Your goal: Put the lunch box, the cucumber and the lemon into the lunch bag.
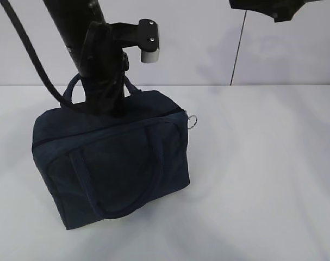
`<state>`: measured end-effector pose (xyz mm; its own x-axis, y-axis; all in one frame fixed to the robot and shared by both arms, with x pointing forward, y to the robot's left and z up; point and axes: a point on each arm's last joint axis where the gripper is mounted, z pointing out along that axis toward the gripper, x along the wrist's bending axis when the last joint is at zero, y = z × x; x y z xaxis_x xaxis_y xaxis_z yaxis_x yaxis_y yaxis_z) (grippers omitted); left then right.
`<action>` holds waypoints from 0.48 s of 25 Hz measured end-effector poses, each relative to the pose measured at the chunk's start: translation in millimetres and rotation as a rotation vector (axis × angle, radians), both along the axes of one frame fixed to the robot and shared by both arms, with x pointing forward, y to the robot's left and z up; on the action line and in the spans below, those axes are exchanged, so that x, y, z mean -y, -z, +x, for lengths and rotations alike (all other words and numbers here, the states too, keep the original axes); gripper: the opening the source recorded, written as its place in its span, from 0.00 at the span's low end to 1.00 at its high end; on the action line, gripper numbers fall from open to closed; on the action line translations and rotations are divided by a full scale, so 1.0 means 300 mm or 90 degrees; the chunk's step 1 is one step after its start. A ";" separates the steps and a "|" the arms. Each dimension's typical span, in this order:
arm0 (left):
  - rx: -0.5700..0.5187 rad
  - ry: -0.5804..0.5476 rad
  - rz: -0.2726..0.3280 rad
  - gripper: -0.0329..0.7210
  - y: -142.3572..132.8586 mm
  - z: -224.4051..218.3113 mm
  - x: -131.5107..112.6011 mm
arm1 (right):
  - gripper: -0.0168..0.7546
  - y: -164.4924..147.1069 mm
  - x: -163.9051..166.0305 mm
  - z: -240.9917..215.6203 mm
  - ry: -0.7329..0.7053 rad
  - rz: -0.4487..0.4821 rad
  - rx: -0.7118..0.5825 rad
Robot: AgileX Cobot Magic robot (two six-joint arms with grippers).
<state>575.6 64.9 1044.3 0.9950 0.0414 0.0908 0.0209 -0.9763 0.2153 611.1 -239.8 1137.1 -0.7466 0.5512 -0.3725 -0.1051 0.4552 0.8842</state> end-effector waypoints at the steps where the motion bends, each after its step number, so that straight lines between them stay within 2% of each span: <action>1: 0.001 -0.001 -0.003 0.05 0.001 0.001 0.004 | 0.49 0.000 0.000 0.000 0.001 0.001 -0.001; 4: 0.004 -0.039 -0.020 0.09 0.009 0.012 0.014 | 0.49 0.000 0.001 0.001 0.003 0.001 -0.001; 6: 0.014 -0.071 -0.038 0.19 0.008 0.022 0.021 | 0.49 0.000 0.001 0.002 0.005 0.001 -0.001; 9: 0.014 -0.100 -0.056 0.49 0.006 0.025 0.027 | 0.49 -0.001 0.007 0.007 0.020 -0.002 0.005; 11: 0.010 -0.108 -0.062 0.66 0.005 0.024 0.029 | 0.49 -0.002 0.013 0.013 0.035 -0.008 0.013; 12: 0.007 -0.112 -0.064 0.71 0.005 0.024 0.030 | 0.49 -0.002 0.015 0.015 0.041 -0.009 0.015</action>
